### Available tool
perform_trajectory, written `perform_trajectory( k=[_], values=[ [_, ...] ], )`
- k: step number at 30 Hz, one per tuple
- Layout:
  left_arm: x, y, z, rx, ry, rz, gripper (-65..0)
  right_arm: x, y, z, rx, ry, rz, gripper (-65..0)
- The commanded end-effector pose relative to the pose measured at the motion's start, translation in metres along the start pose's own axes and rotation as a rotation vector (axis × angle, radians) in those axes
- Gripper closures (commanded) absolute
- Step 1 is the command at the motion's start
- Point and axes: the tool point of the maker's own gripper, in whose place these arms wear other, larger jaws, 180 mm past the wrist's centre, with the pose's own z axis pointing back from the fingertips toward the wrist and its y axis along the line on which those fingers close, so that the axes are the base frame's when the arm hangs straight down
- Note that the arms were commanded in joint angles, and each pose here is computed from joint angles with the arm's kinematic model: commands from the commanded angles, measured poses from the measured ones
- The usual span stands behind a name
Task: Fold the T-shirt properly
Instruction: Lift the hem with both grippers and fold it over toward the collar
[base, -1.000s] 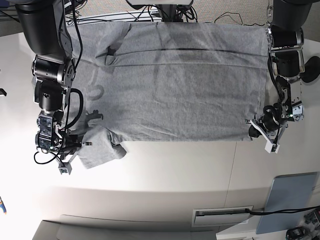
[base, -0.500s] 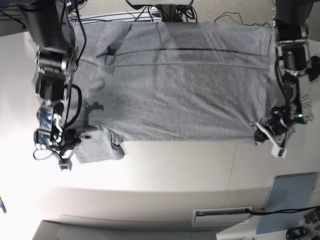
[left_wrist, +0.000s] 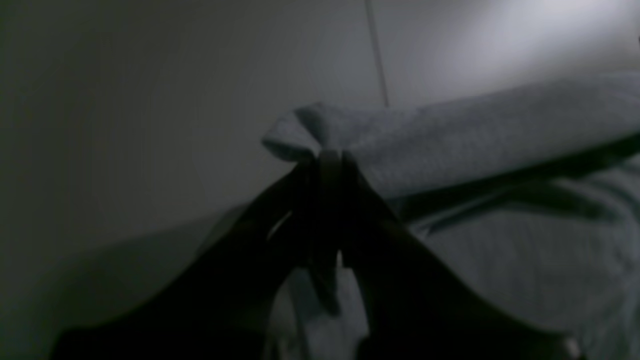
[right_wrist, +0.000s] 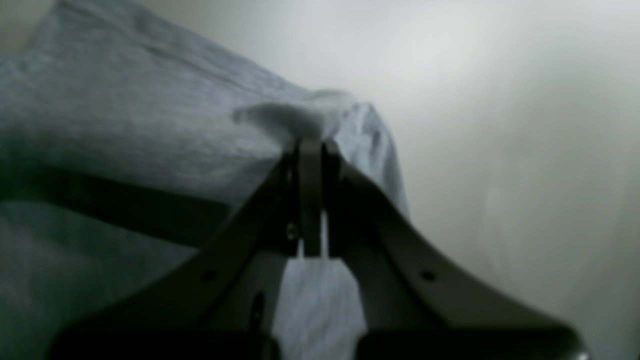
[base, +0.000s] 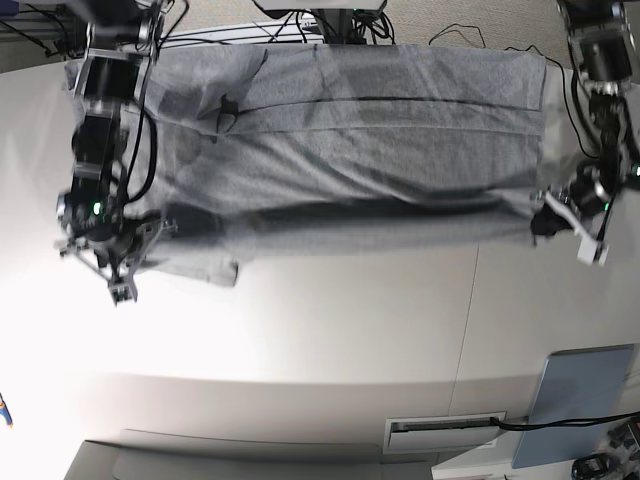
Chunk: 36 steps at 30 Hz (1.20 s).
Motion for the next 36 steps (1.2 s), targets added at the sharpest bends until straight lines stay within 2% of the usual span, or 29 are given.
perform_trajectory(
  k=[1, 11, 19, 30, 36],
  values=[
    [0.015, 0.004, 0.011, 0.003, -0.047, -0.022, 0.0, 0.006, -0.01, 0.012, -0.038, -0.037, 0.013, 0.0],
    [-0.056, 0.001, 0.028, 0.002, 0.081, 0.013, 0.0, -0.064, -0.005, 0.089, -0.12, -0.01, 0.065, 0.0],
    [-0.079, -0.007, 0.034, -0.038, 0.124, 0.002, 0.0, -0.099, 0.0, 0.135, -0.145, 0.049, 0.119, 0.0],
    [-0.075, -0.004, 0.038, -0.037, 0.124, -0.006, 0.0, -0.129, -0.005, 0.147, -0.193, 0.155, 0.131, 0.0],
    [-0.071, -0.002, 0.044, -0.04, 0.149, -0.029, 0.0, -0.13, -0.004, 0.147, -0.192, 0.16, 0.132, 0.0]
  ],
)
